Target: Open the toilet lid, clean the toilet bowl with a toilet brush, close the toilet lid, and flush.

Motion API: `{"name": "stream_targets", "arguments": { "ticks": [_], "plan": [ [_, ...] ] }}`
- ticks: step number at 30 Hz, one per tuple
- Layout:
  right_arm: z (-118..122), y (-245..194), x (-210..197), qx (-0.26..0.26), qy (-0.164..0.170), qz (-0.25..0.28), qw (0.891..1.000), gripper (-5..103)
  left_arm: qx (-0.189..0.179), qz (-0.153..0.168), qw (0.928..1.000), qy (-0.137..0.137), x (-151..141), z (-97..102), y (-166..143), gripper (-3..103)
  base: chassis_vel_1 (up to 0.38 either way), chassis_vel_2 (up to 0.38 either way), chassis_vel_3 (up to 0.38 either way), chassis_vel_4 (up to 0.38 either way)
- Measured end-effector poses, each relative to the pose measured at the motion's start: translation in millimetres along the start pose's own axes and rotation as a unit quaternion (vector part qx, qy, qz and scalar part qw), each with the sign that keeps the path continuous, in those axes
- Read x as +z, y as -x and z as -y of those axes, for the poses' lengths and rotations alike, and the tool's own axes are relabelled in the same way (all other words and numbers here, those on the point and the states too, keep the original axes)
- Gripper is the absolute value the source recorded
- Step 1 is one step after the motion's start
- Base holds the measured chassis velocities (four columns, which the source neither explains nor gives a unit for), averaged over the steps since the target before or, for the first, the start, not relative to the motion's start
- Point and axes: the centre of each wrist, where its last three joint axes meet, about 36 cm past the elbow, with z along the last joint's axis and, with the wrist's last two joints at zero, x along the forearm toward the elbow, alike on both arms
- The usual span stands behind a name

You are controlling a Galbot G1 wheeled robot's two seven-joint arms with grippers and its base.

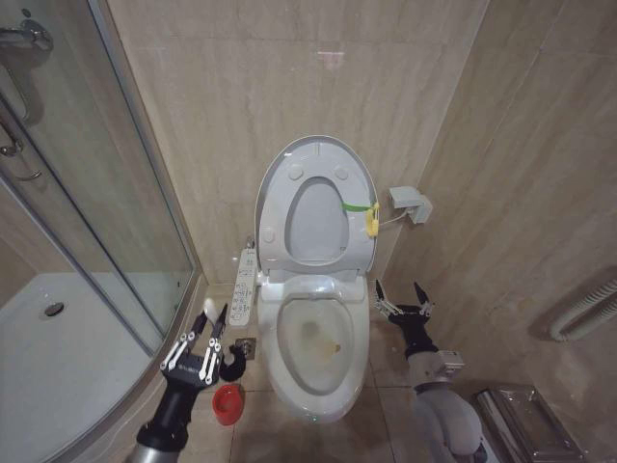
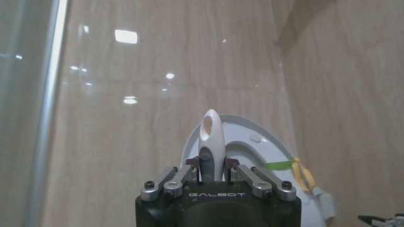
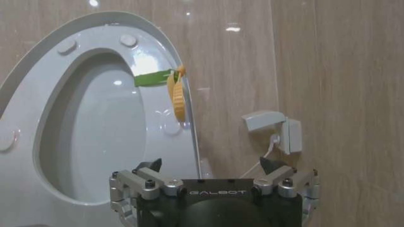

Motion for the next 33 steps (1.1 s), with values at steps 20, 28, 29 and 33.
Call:
{"name": "stream_targets", "arguments": {
  "ticks": [20,28,29,33],
  "plan": [
    [0,0,0,0.0,0.0,0.0,1.0,100,0.116,-0.007,0.9891,-0.09,80,-19.7,81,20,0.0,0.0,0.0,0.0],
    [0,0,0,0.0,0.0,0.0,1.0,100,0.145,0.015,0.9853,-0.09,93,-14.7,121,20,-0.004,0.004,0.007,-0.003],
    [0,0,0,0.0,0.0,0.0,1.0,100,0.145,0.015,0.9853,-0.09,93,-14.7,121,20,-0.034,0.032,0.055,-0.025],
    [0,0,0,0.0,0.0,0.0,1.0,100,0.149,0.025,0.9847,-0.087,98,-17.6,141,20,-0.084,0.059,0.069,-0.069]
  ]
}}
